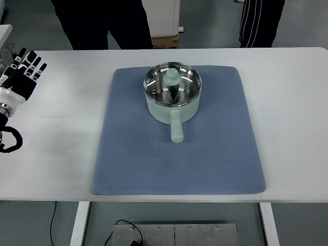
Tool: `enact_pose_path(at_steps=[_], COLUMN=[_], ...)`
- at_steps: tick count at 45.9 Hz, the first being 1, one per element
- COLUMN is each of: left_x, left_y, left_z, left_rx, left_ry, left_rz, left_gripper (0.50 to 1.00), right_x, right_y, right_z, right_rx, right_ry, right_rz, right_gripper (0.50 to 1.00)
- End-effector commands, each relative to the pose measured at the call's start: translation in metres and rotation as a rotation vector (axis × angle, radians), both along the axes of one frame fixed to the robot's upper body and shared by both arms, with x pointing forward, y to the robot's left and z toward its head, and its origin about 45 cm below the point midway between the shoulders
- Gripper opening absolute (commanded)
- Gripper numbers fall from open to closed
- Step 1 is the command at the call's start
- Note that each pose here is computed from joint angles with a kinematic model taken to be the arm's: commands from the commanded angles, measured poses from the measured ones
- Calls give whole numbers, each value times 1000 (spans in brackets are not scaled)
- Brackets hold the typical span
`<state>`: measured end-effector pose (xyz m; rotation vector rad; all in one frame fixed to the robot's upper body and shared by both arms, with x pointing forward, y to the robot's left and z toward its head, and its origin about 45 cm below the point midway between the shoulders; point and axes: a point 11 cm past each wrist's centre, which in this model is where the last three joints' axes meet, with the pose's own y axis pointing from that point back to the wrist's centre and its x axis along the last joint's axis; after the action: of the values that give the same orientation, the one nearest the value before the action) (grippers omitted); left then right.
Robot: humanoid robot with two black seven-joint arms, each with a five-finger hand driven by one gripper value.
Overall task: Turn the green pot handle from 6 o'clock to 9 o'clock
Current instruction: 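Raise the left hand from its rest pose toward the table, then reach the left hand over the green pot and lower it beside the pot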
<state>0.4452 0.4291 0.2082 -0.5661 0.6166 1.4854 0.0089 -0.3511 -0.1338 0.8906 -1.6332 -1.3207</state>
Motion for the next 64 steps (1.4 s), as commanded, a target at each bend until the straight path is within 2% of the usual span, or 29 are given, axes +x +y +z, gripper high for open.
enact_pose_path(at_steps=[1, 27, 34, 35, 39, 47, 55, 64], left_x=[-1, 3, 12, 19, 35, 51, 51, 32], left_y=[1, 5, 10, 6, -18, -87, -152, -232], left_z=[-2, 9, 34, 50, 82, 133, 159, 153], left_rx=[2, 26, 58, 98, 174, 305, 420, 495], left_ry=[5, -9, -52, -78, -136, -250, -324, -326], left_rz=[3, 1, -7, -33, -116, -320, -508, -765], left_gripper=[1000, 1000, 1000, 1000, 1000, 1000, 1000, 1000], right_x=[0, 0, 0, 0, 0, 0, 0, 0], right_y=[0, 0, 0, 0, 0, 0, 0, 0], right_z=[0, 0, 0, 0, 0, 0, 0, 0], right_rx=[0, 0, 0, 0, 0, 0, 0, 0], right_ry=[0, 0, 0, 0, 0, 0, 0, 0], right_rz=[0, 0, 0, 0, 0, 0, 1, 1], right_gripper=[1000, 1000, 1000, 1000, 1000, 1000, 1000, 1000])
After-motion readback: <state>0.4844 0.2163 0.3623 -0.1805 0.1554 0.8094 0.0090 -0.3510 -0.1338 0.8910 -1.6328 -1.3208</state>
